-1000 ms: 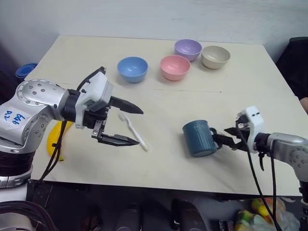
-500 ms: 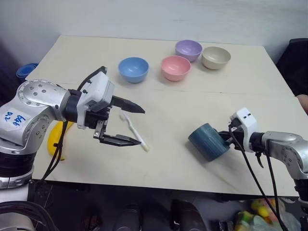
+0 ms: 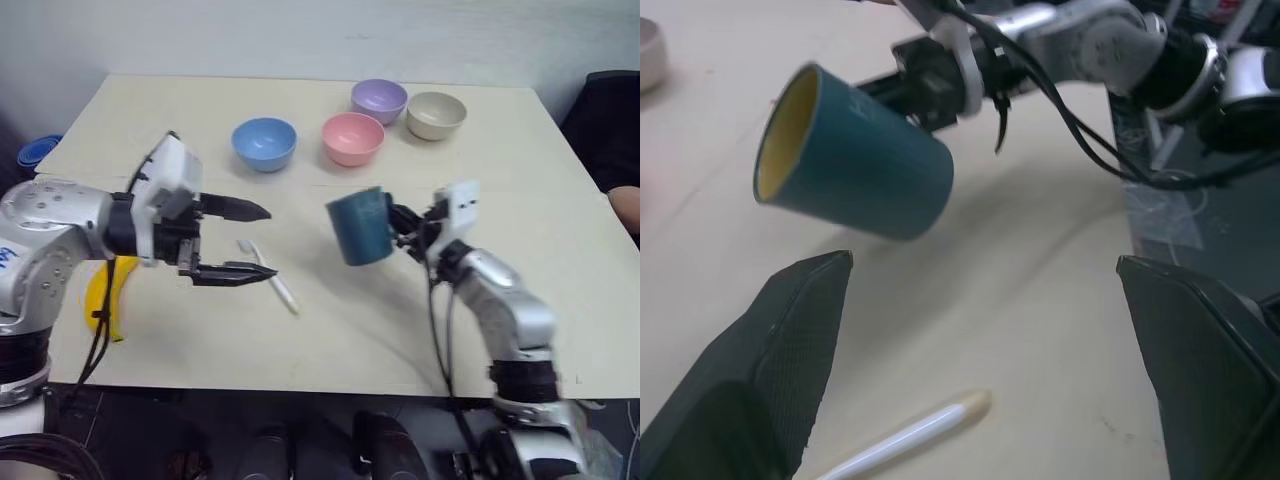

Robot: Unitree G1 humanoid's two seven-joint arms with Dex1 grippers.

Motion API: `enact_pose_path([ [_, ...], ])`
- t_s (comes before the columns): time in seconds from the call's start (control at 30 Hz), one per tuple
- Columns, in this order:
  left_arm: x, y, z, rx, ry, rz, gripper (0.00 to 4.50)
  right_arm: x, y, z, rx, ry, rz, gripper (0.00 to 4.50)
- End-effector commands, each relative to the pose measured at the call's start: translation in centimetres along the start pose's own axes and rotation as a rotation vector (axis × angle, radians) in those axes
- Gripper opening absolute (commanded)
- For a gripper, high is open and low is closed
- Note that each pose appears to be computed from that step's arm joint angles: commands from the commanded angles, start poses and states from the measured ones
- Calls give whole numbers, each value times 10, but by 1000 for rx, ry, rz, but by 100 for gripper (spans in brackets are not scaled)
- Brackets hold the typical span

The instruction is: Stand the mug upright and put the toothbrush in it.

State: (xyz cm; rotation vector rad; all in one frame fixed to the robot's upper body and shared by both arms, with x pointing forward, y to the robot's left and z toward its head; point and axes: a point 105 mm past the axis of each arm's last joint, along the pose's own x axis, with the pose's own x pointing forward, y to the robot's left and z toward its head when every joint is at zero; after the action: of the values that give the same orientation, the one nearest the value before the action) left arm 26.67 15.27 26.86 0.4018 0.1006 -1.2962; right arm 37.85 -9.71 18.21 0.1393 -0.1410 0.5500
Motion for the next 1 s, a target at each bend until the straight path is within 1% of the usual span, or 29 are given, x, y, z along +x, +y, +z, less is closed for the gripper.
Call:
enact_pose_path([
  [0.03, -17, 4, 5, 21, 13, 70, 450, 18, 20, 11, -75, -132, 23, 3],
  [0.13, -21, 2, 7, 17, 17, 86, 450, 25, 17, -6, -127, -134, -9, 3],
  [0.23, -21, 1, 8, 20, 21, 94, 450, 24, 15, -20, -178, -126, -9, 3],
  [0.37, -20, 0, 8, 18, 18, 96, 450, 14, 17, -33, -229, -105, 37, 3],
  [0.43, -19, 0, 5, 16, 21, 99, 450, 6, 21, -40, -298, -81, 81, 3],
  [0.57, -17, -2, 2, 16, 29, 91, 450, -9, 24, -46, -307, -58, 117, 3],
  [0.6, -16, -2, 2, 14, 28, 86, 450, -14, 23, -46, -301, -53, 125, 57],
  [0.63, -16, -2, 1, 11, 27, 82, 450, -20, 21, -45, -309, -45, 122, 78],
  [0.67, -15, -2, 1, 8, 27, 80, 450, -23, 19, -42, -314, -42, 118, 108],
  [0.7, -15, -2, 0, 2, 26, 81, 450, -26, 17, -38, -327, -44, 112, 147],
  [0.73, -15, -2, -1, -1, 26, 82, 450, -28, 16, -35, -336, -45, 106, 174],
  [0.77, -15, -1, -1, -10, 21, 86, 450, -29, 15, -32, -346, -46, 100, 217],
  [0.87, -20, -1, -4, -78, -12, 120, 450, -43, 14, -18, -394, -27, 122, 318],
  [1.0, -25, -9, -15, -162, -20, 164, 450, -67, 16, -6, -419, 40, 179, 318],
])
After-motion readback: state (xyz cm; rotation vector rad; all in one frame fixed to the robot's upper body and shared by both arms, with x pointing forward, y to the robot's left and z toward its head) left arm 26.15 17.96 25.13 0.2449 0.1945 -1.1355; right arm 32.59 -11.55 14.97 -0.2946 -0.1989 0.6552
